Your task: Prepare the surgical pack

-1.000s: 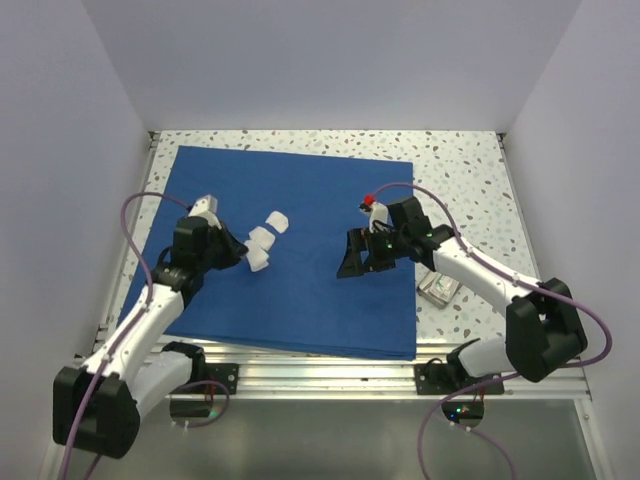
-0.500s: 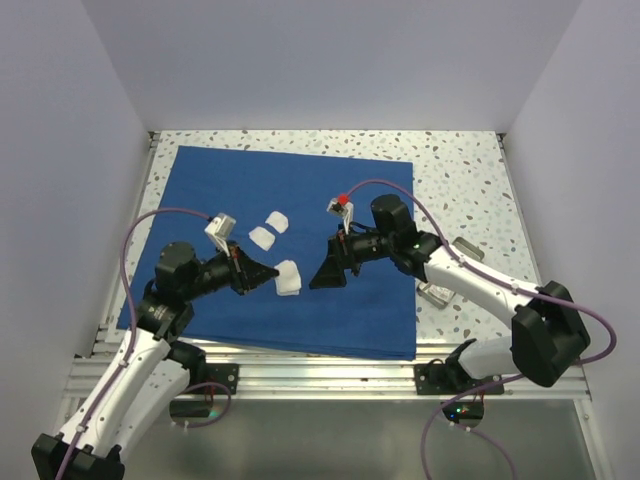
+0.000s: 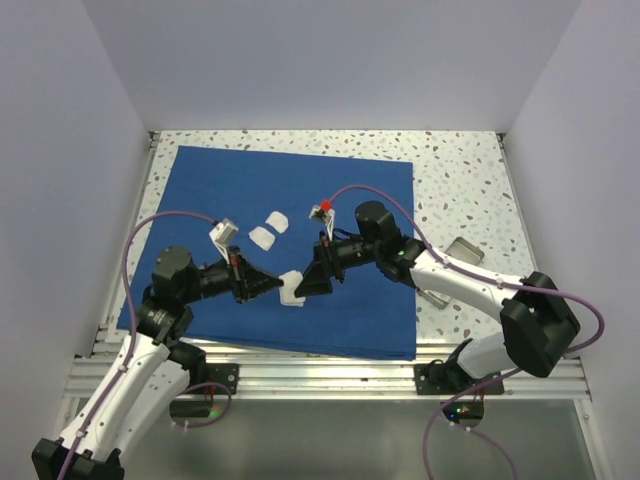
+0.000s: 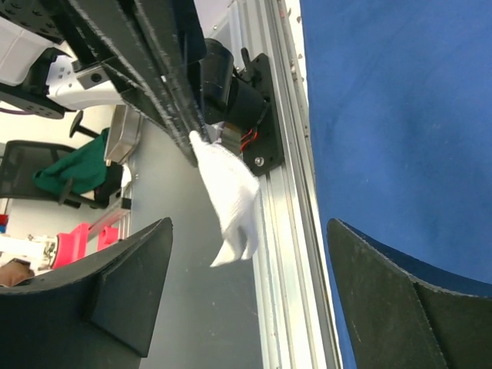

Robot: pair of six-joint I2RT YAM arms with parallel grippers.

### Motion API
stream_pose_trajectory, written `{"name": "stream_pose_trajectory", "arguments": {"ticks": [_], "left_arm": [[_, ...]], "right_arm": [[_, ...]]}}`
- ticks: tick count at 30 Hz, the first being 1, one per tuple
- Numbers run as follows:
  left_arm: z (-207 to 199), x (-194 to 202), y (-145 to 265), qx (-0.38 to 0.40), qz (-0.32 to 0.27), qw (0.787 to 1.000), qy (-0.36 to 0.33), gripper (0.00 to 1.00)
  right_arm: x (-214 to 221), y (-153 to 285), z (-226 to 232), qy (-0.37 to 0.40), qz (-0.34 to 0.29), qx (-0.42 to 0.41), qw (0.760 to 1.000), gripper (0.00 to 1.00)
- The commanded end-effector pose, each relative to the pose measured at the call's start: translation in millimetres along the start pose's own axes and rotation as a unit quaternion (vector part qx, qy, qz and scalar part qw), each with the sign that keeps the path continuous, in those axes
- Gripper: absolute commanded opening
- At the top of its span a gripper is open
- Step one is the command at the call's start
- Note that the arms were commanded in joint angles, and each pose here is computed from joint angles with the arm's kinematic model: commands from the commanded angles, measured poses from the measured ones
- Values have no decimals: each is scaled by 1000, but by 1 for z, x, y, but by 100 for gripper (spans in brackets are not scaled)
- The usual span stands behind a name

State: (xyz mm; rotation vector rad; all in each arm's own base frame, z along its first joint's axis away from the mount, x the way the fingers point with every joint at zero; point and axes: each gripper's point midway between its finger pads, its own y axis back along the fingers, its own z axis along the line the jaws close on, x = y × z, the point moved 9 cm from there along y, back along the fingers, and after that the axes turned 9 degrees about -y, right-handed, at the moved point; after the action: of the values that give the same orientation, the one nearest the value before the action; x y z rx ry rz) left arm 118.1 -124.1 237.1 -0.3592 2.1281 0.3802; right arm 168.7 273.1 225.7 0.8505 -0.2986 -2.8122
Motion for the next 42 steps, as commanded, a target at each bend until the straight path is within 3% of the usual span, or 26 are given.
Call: {"name": "stream_pose_trajectory", "arguments": {"ticks": [1, 4, 7, 9, 10, 11, 14, 18, 20, 22, 26, 28, 31, 34, 35, 38, 42], "left_arm": [[-11, -8, 1, 42, -15, 999, -26, 0], [-10, -8, 0, 41, -13, 999, -27, 0], [-8, -7, -1, 39, -10, 999, -24, 0], [-7, -6, -2, 39, -9, 999, -23, 0], [-5, -6, -3, 36, -7, 999, -22, 0], [-5, -6, -4, 34, -7, 999, -22, 0], [-1, -9, -7, 22, -6, 1000, -21, 0], [9, -21, -11, -42, -20, 999, -9, 40], [20, -27, -14, -104, -27, 994, -4, 47], [29, -32, -16, -151, -11, 988, 8, 50], [49, -37, -20, -240, -2, 970, 29, 53], [56, -37, -25, -249, 14, 967, 40, 54], [65, -30, -32, -252, 28, 966, 58, 56], [70, -21, -37, -237, 34, 968, 73, 57], [71, -18, -38, -233, 37, 969, 74, 58], [74, -16, -41, -224, 49, 971, 70, 59], [76, -17, -43, -222, 65, 971, 65, 59]], "right_arm": [[-9, -8, 9, 17, -7, -32, 999, 82], [-10, -11, 11, 18, -13, -44, 999, 78], [-10, -12, 12, 17, -13, -54, 998, 68], [-9, -12, 12, 16, -11, -58, 998, 56], [-7, -13, 10, 14, -10, -60, 998, 48], [-7, -13, 10, 12, -11, -58, 998, 26], [-4, -14, 4, 1, -3, -49, 999, 0], [2, -9, -7, -29, 2, 18, 999, 0], [-1, 0, -14, -23, -23, 75, 997, 0], [0, 19, -29, -54, -38, 135, 989, 0], [-4, 81, -61, -138, -115, 267, 947, 0], [0, 122, -72, -175, -144, 328, 917, 0], [14, 174, -91, -232, -155, 444, 852, 0], [31, 216, -103, -297, -189, 487, 799, 0], [38, 231, -109, -315, -212, 512, 770, 0], [44, 252, -115, -336, -243, 537, 735, 0], [51, 263, -125, -369, -249, 536, 717, 0]]}}
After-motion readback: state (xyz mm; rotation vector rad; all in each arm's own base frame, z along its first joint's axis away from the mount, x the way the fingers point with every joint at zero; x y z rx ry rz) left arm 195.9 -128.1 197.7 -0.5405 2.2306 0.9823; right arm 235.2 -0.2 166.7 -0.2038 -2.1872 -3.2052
